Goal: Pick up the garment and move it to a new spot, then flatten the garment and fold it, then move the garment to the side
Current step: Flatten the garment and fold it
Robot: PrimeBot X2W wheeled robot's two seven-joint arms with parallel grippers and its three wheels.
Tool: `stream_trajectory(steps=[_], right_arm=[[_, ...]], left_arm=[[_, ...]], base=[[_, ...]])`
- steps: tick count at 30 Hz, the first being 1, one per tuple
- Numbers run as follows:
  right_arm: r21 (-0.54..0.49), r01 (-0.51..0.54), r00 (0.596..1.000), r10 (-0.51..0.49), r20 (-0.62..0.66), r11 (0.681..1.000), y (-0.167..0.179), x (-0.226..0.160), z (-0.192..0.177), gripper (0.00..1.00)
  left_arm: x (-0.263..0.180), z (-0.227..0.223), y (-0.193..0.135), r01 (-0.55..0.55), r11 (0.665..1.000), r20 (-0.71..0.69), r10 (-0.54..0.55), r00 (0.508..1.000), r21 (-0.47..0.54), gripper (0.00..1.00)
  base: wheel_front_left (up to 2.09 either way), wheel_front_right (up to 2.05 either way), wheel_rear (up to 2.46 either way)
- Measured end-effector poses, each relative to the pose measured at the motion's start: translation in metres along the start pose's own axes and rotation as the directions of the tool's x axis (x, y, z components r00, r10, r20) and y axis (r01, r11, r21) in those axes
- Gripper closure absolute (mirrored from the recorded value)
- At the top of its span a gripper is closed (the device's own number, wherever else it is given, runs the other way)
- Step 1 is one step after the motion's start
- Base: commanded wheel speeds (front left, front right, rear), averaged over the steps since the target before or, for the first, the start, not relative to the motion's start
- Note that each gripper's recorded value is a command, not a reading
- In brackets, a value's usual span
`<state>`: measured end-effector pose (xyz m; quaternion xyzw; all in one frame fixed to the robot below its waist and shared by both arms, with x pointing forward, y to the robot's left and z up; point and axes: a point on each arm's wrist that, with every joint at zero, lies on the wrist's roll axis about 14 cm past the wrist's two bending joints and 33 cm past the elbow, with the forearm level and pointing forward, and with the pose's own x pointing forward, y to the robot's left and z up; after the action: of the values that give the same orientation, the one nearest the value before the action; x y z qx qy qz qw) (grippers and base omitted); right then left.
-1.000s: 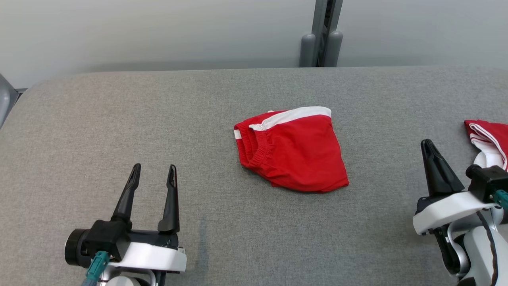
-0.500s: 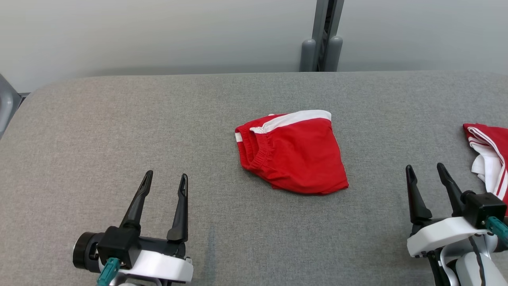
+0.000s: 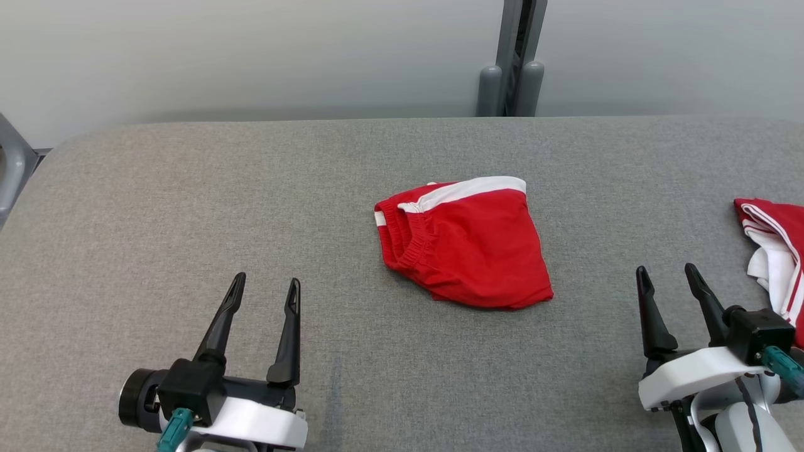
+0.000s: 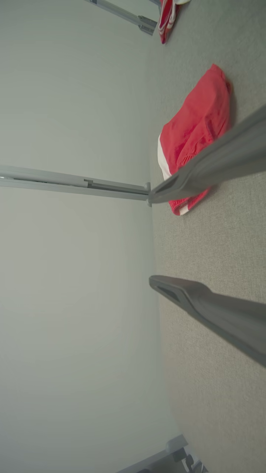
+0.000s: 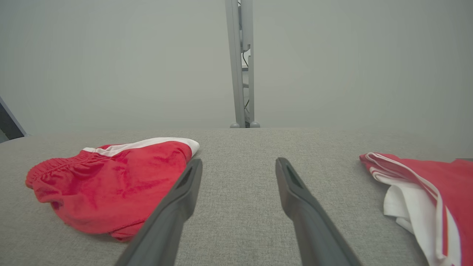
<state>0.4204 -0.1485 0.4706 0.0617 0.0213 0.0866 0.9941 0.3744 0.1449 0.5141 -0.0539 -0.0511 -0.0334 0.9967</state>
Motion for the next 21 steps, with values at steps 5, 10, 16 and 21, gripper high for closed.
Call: stream_trajectory(steps=[5,10,16,21], right_arm=[[-0.004,-0.018,1.000,0.018,-0.007,1.000,0.0051,0.0002,-0.0018,0.00],[-0.003,-0.021,1.000,0.021,-0.006,1.000,0.0046,0.0008,-0.0011,0.00],[-0.005,-0.018,1.000,0.018,-0.007,1.000,0.0026,0.0033,-0.0015,0.00],[-0.004,-0.014,1.000,0.014,-0.005,1.000,0.0010,0.0037,-0.0012,0.00]], left_arm=[[-0.0029,-0.0019,-0.0007,0.001,1.000,-0.007,-0.001,1.000,-0.003,0.00],[-0.0049,-0.0029,-0.0017,0.002,1.000,-0.011,-0.002,1.000,-0.007,0.00],[-0.0060,-0.0042,0.0012,-0.008,1.000,-0.016,0.008,1.000,-0.005,0.00],[-0.0063,-0.0049,0.0017,-0.009,1.000,-0.018,0.009,1.000,-0.007,0.00]], base=[[0.00,0.00,0.00],[0.00,0.00,0.00],[0.00,0.00,0.00],[0.00,0.00,0.00]])
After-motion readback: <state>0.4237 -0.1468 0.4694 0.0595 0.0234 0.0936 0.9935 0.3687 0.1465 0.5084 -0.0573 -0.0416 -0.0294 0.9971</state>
